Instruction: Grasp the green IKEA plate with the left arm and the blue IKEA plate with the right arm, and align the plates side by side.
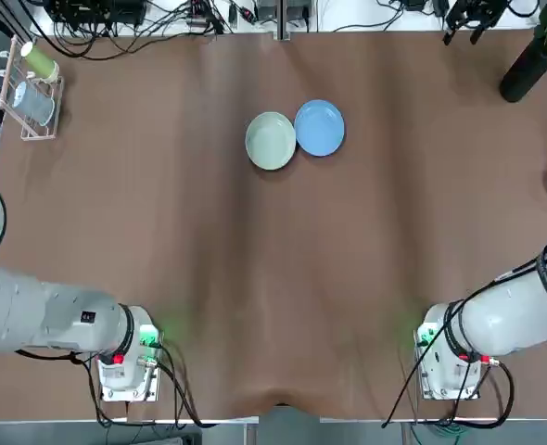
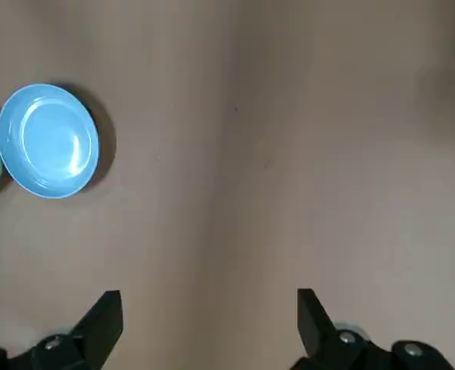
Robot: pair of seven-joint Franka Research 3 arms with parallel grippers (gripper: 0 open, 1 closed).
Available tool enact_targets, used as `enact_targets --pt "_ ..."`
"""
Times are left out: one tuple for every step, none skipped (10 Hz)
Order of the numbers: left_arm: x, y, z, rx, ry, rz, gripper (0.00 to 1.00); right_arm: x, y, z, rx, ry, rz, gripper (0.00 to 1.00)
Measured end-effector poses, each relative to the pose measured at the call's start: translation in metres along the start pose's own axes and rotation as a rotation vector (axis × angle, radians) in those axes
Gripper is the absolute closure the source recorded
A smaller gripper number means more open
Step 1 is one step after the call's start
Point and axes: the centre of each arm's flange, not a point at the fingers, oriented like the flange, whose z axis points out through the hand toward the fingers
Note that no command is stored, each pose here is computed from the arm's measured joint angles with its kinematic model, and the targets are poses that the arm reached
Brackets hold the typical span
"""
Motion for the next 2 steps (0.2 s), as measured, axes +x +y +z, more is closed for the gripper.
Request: enact_targets --pt "0.000 0.000 0.000 0.000 0.000 0.000 0.00 -0.010 0.000 -0.013 -0.022 -0.003 0.042 0.00" --pt "0.000 0.000 0.000 0.000 0.000 0.000 0.00 -0.020 0.001 -0.027 -0.040 -0.002 0.069 0.00"
